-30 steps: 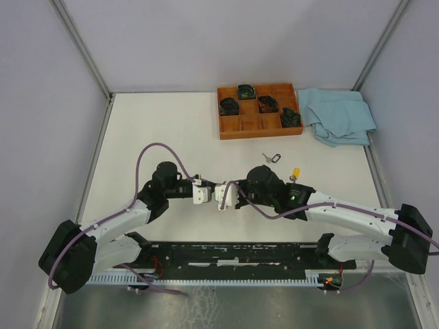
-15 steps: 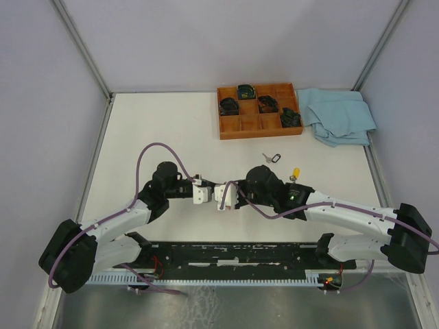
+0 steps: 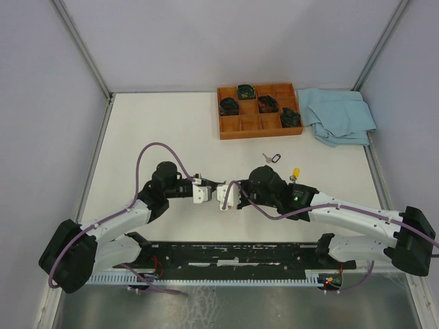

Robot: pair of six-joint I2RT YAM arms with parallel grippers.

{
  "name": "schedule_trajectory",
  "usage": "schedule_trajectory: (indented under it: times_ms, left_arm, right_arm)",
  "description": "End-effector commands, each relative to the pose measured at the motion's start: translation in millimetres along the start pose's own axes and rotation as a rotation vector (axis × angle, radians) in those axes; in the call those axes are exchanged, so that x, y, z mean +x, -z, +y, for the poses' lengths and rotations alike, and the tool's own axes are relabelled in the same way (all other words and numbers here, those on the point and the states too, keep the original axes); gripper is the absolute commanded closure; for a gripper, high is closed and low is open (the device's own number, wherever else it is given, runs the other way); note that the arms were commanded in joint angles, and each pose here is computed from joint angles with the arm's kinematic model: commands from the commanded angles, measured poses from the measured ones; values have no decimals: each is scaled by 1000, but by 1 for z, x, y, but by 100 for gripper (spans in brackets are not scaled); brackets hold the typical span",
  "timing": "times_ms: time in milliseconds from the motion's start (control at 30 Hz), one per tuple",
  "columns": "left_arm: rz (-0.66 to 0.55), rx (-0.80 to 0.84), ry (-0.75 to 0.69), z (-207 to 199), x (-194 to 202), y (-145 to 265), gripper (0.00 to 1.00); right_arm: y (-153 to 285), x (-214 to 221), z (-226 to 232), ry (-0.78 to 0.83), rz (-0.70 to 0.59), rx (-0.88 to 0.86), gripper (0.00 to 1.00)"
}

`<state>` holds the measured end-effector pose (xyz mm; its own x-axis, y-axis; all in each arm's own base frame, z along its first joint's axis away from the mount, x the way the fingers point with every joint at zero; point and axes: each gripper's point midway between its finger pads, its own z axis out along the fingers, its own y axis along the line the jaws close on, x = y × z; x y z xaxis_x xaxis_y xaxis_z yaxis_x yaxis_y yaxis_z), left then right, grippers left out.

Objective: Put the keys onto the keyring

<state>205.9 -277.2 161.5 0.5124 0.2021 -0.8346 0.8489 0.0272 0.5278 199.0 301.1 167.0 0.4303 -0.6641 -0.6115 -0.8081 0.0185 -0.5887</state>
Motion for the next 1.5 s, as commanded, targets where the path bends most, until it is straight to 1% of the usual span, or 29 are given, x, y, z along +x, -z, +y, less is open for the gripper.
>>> schedule_trajectory:
  times_ms: [0,367,967,1467]
  left_arm:
    - [-40,-42,-47,14,-15,0,97]
    - [-45,-31,-45,12,-15,-1,97]
    - [-48,-30,-44,12,-16,-1,97]
    - [-56,-17,-40,10,-17,-2,97]
  right_arm:
    - [6,-14,-9,-14,-39,32,99]
    - [3,-19,-20,-15,-51,76,99]
    - [-1,-23,-18,-12,-66,52,99]
    - [-2,-29,-25,-17,-84,79,99]
